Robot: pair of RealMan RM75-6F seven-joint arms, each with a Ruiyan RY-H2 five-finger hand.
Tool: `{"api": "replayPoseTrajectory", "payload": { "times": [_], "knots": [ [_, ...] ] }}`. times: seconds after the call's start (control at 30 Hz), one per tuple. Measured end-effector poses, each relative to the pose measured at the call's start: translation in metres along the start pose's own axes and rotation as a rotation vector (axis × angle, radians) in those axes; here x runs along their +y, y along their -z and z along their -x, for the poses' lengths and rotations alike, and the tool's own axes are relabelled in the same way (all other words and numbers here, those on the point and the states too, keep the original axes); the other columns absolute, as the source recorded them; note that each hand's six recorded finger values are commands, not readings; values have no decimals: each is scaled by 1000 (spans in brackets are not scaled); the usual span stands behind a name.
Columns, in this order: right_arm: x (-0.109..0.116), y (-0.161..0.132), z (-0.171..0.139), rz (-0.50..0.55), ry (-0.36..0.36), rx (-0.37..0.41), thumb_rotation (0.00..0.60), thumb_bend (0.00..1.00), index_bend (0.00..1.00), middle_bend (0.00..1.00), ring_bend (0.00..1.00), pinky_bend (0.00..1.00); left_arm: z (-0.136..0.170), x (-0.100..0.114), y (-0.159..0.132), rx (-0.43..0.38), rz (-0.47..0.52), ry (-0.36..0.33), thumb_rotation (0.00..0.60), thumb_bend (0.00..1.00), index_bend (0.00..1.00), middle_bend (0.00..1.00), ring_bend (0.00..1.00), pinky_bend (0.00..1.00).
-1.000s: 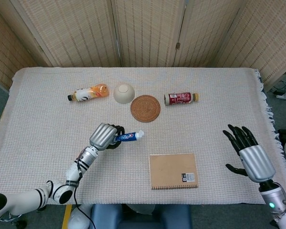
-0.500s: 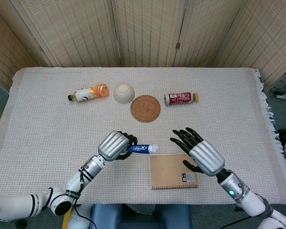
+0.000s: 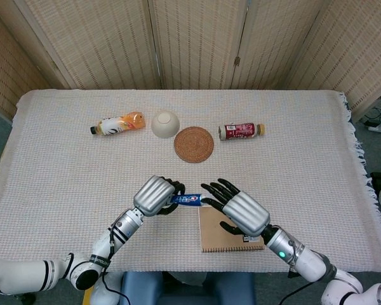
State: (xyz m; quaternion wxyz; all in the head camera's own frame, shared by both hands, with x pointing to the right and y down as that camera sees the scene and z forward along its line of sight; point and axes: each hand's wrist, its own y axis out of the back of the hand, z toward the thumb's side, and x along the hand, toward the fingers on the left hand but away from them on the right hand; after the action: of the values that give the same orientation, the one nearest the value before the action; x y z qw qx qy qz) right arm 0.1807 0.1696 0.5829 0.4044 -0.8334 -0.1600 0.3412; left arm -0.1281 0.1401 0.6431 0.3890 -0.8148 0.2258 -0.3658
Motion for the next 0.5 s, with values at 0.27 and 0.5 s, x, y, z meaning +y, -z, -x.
{"api": "replayPoseTrajectory", "payload": {
  "times": [0.27,0.5],
  "knots": [
    [3,2,3,-24,1,-22,600,442,266,0,0,0,2,-2,2,1,-1,4,600,712,717,770,682,631],
    [1,7,7,-27,-10,-38,600,442,271,0,0,0,2,-3,0,-4,5,3,600,712,718,770,682,631]
  ]
}}
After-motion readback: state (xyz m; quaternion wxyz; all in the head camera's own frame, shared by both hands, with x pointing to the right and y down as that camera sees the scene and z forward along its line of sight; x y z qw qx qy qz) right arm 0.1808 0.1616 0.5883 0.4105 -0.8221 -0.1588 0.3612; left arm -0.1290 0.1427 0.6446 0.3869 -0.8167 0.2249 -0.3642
